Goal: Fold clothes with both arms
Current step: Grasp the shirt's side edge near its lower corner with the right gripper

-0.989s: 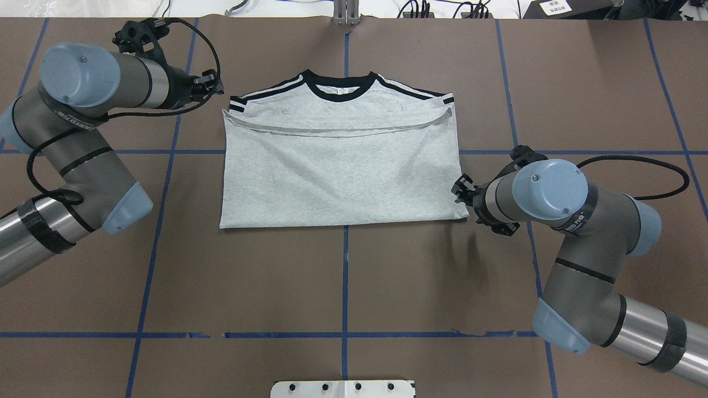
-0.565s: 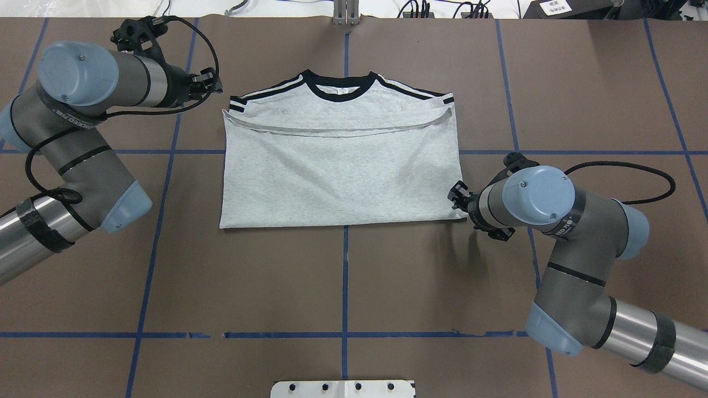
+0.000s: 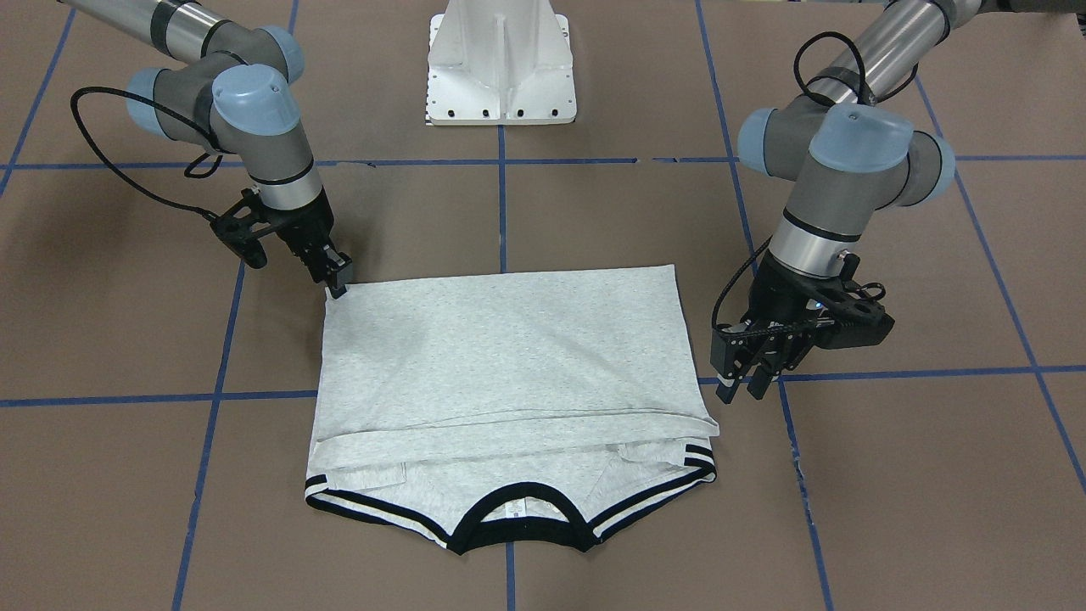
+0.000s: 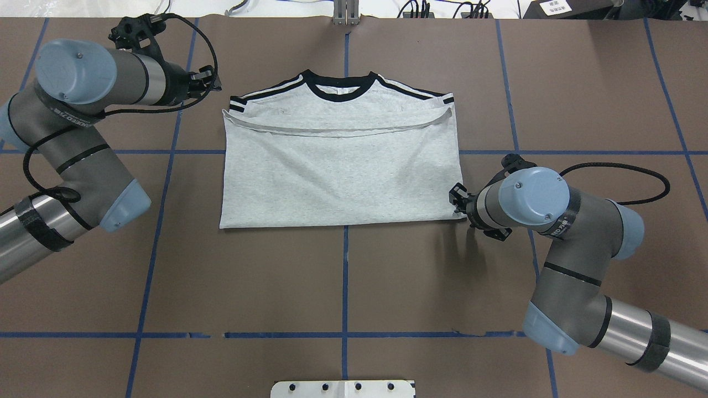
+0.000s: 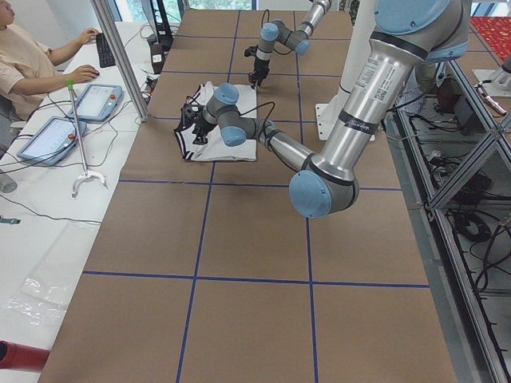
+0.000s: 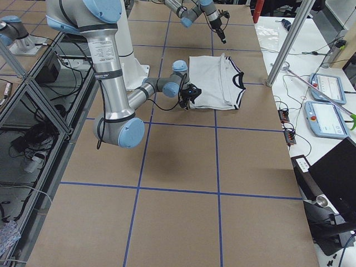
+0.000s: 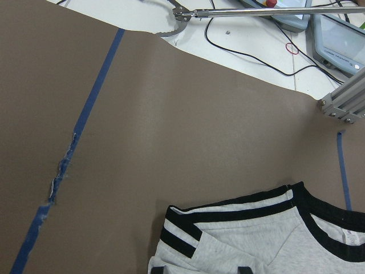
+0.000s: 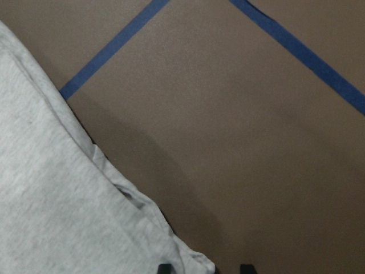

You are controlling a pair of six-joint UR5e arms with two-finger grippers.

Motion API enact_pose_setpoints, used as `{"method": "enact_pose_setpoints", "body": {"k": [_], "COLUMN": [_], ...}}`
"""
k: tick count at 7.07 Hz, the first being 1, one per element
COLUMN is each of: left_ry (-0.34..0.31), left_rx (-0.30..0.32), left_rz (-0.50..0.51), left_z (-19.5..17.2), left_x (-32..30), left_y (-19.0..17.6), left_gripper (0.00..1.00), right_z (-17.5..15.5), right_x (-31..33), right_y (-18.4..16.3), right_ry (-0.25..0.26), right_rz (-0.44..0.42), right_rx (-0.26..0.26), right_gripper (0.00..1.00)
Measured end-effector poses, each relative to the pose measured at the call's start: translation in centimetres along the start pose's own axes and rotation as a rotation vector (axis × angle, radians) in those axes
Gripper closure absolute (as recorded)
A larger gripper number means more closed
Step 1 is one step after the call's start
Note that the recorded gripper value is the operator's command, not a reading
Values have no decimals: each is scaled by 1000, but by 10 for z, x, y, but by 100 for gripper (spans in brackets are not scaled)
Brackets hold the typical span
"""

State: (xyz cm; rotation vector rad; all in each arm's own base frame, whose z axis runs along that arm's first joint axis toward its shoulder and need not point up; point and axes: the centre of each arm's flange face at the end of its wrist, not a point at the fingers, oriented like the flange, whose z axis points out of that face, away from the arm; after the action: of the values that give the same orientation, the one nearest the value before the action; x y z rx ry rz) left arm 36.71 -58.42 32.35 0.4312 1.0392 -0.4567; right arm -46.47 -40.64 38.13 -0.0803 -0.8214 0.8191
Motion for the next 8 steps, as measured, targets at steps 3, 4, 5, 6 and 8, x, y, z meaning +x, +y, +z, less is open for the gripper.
{"method": "enact_pose_setpoints", "body": {"k": [3, 4, 5, 6, 8], "left_ry": [-1, -2, -2, -2, 6], "left_rx": [5, 5, 5, 4, 3], "left_rz": [-3, -3, -3, -2, -2], "left_z": [-6, -9, -10, -10, -13], "left_x": [-7, -10, -12, -13, -10], "left_y": [-1, 0, 1, 1, 2], "left_gripper": [47, 47, 47, 47, 32], "right_z": [-4, -5, -8, -17, -57], "right_x": [-8, -10, -13, -17, -8], "right_y": [3, 3, 1, 1, 7], "right_ry": [-13, -18, -23, -40, -80], "right_rz": [1, 3, 6, 10, 36], "right_rx": [-5, -6, -6, -12, -62], "right_gripper": [100, 100, 100, 100, 100]}}
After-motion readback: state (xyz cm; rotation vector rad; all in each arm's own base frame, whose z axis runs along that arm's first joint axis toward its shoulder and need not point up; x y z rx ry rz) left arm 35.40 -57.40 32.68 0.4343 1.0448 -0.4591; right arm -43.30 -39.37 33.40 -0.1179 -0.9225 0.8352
